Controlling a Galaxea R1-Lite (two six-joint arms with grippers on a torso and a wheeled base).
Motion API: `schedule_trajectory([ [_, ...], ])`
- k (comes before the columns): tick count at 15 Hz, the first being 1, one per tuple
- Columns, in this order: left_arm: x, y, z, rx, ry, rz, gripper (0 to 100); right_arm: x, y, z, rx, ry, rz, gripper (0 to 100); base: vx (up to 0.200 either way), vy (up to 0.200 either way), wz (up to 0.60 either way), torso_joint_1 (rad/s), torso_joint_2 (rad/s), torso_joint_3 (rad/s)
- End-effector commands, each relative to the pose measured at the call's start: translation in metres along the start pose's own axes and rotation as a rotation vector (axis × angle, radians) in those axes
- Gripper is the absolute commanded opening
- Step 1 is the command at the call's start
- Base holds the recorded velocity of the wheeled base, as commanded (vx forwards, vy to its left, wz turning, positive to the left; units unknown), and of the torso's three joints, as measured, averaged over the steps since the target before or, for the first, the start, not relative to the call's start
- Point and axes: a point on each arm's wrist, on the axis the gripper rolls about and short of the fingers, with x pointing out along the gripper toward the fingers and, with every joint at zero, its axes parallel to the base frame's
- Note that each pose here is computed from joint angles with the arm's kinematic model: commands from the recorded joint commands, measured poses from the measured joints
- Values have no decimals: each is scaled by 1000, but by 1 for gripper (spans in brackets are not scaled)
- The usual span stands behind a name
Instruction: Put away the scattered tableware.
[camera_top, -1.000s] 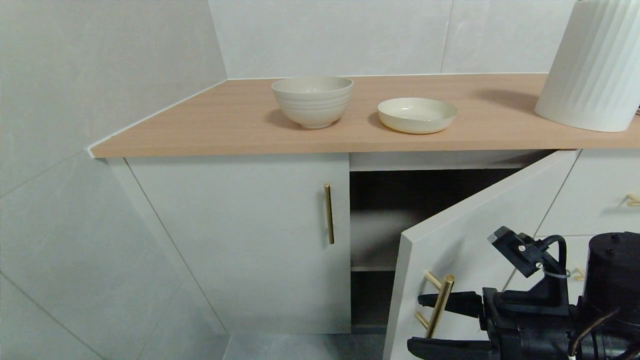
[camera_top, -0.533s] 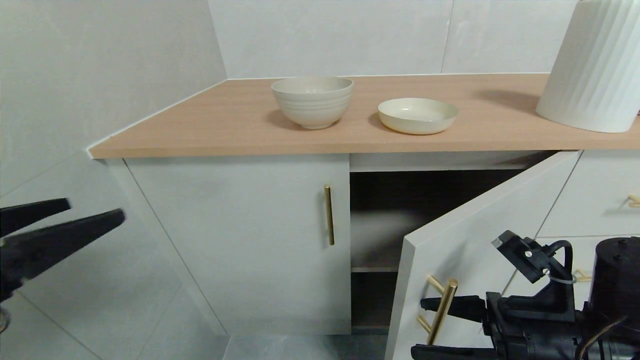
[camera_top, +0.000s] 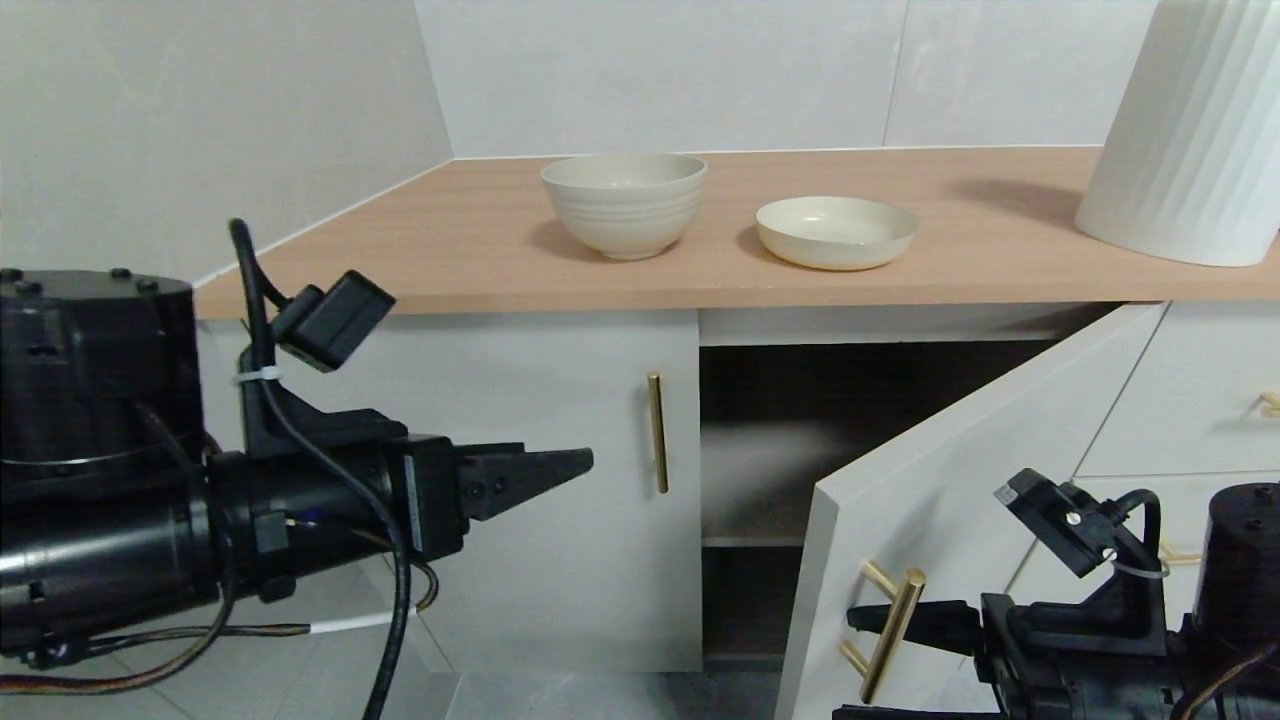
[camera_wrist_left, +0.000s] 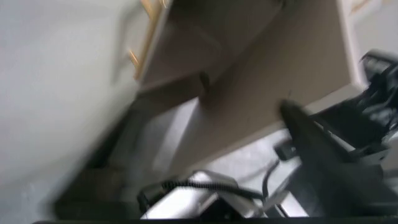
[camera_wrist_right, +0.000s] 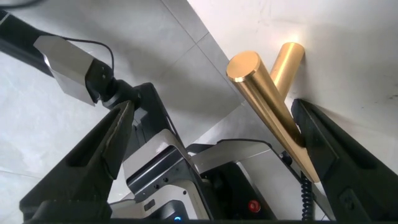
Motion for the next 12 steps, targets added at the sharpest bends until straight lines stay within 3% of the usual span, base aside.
schedule_trajectory([
  [1, 23, 0, -16, -6, 99, -12, 0, 0, 0, 0, -1, -1, -1, 100, 0, 0, 0, 0, 0, 0],
  [3, 39, 2, -23, -1, 134, -19, 0, 0, 0, 0, -2, -3, -2, 100, 0, 0, 0, 0, 0, 0],
  [7, 91, -3, -47, 48, 101, -120, 0, -1, 0, 0, -2, -3, -4, 100, 0, 0, 0, 0, 0, 0],
  [9, 135, -12, -78, 81, 112, -199, 0, -1, 0, 0, -2, -4, -5, 100, 0, 0, 0, 0, 0, 0],
  [12, 159, -21, -94, 116, 61, -269, 0, -3, 1, 1, -7, -13, -4, 100, 0, 0, 0, 0, 0, 0],
])
